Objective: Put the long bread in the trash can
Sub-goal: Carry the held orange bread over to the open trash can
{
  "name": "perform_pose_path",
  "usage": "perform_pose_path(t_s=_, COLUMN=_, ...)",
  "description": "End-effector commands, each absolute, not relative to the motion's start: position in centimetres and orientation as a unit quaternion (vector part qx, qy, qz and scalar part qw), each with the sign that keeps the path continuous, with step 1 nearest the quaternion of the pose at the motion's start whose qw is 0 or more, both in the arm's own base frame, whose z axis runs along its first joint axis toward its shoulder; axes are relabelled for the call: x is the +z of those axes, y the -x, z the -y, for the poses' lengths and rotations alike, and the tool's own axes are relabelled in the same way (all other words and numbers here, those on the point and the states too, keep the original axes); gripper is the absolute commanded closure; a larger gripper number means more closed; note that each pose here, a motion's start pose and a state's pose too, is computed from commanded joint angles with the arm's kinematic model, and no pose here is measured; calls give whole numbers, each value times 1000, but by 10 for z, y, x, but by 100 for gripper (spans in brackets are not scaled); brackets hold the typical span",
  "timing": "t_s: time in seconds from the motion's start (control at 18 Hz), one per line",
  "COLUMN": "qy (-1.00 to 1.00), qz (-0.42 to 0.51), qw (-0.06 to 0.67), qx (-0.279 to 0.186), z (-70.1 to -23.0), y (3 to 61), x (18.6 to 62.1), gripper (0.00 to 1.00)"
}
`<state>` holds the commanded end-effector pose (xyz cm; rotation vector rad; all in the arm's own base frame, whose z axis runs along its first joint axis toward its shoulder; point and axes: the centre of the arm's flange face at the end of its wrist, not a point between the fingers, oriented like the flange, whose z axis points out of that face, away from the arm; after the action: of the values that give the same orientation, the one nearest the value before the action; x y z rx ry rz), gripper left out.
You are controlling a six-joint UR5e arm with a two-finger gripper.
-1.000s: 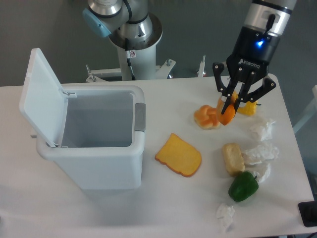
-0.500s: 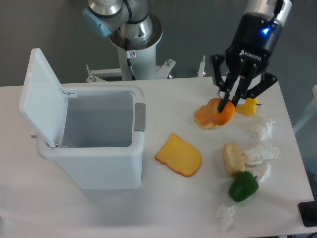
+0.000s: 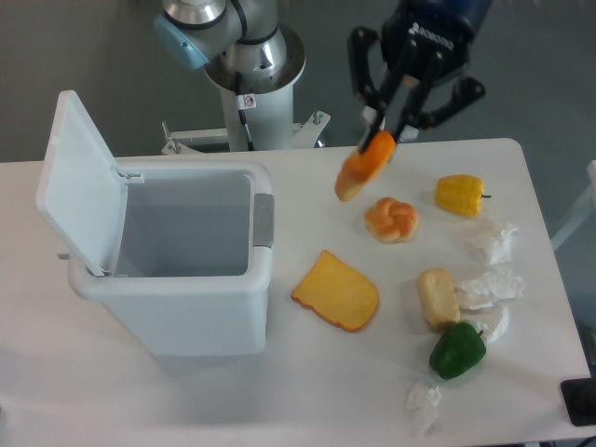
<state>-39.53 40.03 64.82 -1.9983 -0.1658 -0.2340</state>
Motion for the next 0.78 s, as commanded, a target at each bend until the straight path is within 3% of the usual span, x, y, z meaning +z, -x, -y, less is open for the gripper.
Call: perform_pose_path(t_s=0.78, qy=816, qz=89, qw=556, qx=-128, z=-403, y=372, x=675, gripper=75)
